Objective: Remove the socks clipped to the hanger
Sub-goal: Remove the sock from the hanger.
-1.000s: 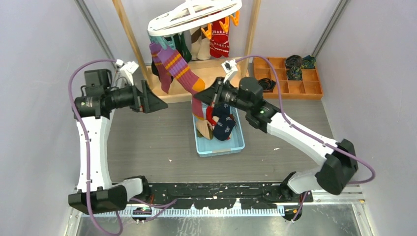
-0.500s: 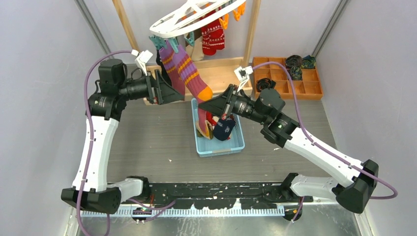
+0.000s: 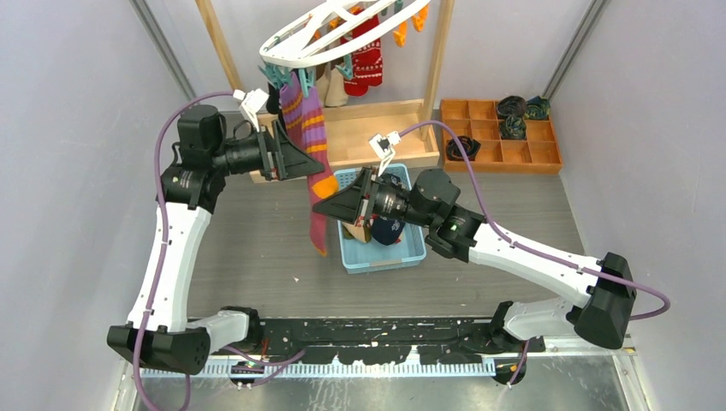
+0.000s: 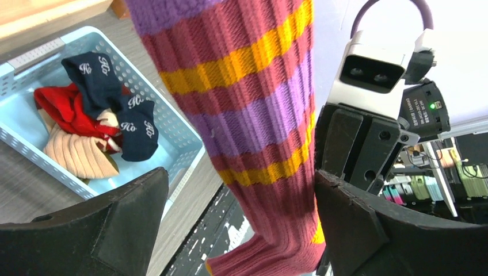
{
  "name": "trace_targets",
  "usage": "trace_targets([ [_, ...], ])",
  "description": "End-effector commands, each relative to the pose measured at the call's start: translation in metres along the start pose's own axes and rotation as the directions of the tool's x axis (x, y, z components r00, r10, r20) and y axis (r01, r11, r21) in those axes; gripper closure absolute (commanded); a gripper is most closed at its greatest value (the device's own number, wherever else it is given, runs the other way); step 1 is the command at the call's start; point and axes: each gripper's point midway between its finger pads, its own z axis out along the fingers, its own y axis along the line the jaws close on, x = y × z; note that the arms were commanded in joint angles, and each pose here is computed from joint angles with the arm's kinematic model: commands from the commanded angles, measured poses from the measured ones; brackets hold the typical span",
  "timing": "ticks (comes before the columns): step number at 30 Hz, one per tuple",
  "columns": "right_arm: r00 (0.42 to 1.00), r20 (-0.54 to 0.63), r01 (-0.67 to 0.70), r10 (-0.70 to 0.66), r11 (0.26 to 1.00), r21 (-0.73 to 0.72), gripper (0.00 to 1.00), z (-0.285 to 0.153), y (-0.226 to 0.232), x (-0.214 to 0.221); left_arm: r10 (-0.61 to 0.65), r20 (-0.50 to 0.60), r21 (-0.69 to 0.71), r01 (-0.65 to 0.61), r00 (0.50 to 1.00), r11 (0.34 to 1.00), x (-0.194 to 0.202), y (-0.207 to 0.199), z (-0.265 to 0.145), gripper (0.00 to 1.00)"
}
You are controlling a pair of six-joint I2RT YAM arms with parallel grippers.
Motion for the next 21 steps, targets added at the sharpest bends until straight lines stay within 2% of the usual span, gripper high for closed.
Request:
trace_targets([
  [1, 0.997, 0.073, 0.011, -0.004, 0.995, -0.096, 0.99, 0.005, 0.031, -0.020, 0.105, 0.077, 0.032, -0.107, 0.991, 0.994, -0.017, -0.022, -0.006, 0.05],
  [6, 0.993, 0.118, 0.009, 0.000, 0.997, -0.073, 0.99, 0.004, 0.028, -0.028, 0.123, 0.103, 0.054, -0.129, 0.987, 0.990, -0.026, -0.028, -0.005, 0.22],
  [10, 0.990, 0.143, 0.021, -0.014, 0.998, -0.052, 0.99, 0.001, 0.029, -0.034, 0.156, 0.132, 0.035, -0.162, 0.979, 0.986, -0.034, -0.032, -0.008, 0.47],
  [12, 0.989, 0.147, 0.025, -0.019, 0.999, -0.041, 0.99, 0.000, 0.028, -0.035, 0.171, 0.145, 0.011, -0.175, 0.974, 0.985, -0.037, -0.031, -0.009, 0.64],
  [16, 0.990, 0.138, 0.021, -0.020, 1.000, -0.003, 0.98, 0.001, 0.021, -0.034, 0.186, 0.163, -0.035, -0.183, 0.969, 0.983, -0.041, -0.026, -0.011, 0.84],
  [17, 0.990, 0.141, 0.022, -0.024, 1.000, 0.017, 0.94, 0.002, 0.018, -0.036, 0.188, 0.165, -0.043, -0.184, 0.968, 0.982, -0.042, -0.025, -0.011, 0.88],
  [18, 0.989, 0.143, 0.029, -0.034, 0.999, 0.042, 0.84, 0.002, 0.014, -0.037, 0.190, 0.166, -0.051, -0.184, 0.968, 0.982, -0.043, -0.025, -0.011, 0.91],
  [20, 0.981, 0.182, 0.054, -0.074, 0.992, 0.112, 0.48, 0.000, 0.008, -0.049, 0.199, 0.169, -0.079, -0.188, 0.965, 0.979, -0.045, -0.022, -0.012, 0.97],
  [21, 0.973, 0.207, 0.070, -0.102, 0.985, 0.156, 0.37, -0.002, 0.003, -0.058, 0.205, 0.171, -0.099, -0.190, 0.964, 0.977, -0.045, -0.019, -0.013, 0.99],
])
